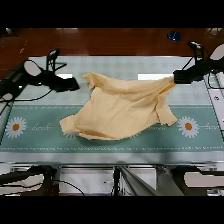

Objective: Fold the shirts.

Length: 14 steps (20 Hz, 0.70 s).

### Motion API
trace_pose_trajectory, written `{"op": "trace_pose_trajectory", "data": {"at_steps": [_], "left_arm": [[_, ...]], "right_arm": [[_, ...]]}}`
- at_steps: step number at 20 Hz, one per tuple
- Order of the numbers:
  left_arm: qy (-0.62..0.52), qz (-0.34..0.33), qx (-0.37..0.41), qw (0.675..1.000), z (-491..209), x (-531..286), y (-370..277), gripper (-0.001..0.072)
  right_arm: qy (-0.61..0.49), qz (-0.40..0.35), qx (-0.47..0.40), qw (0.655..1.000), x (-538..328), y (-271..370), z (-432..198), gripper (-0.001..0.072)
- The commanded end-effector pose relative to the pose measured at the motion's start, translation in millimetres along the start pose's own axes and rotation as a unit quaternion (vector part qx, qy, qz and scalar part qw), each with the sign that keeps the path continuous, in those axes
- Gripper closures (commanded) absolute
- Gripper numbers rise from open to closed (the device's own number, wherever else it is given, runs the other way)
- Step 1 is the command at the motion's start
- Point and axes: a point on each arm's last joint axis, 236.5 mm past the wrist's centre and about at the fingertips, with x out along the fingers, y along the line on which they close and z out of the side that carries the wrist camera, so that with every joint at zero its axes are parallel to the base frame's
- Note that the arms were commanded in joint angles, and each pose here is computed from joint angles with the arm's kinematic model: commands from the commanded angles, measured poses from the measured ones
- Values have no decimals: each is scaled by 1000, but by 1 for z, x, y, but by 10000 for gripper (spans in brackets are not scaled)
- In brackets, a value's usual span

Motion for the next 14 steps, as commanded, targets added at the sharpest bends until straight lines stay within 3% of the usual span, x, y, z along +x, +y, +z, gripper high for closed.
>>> {"op": "trace_pose_trajectory", "data": {"at_steps": [1, 9, 14], "left_arm": [[189, 4, -50, 981, -107, -33, 32, 77], [240, -20, 7, 971, -187, -14, 9, 73], [221, -27, 21, 975, -191, 7, 6, 73]], "right_arm": [[19, -13, 16, 1000, -9, -17, -12, 694], [32, 10, 27, 999, -10, -10, -19, 695], [33, 10, 27, 999, -10, -9, -19, 694]]}}
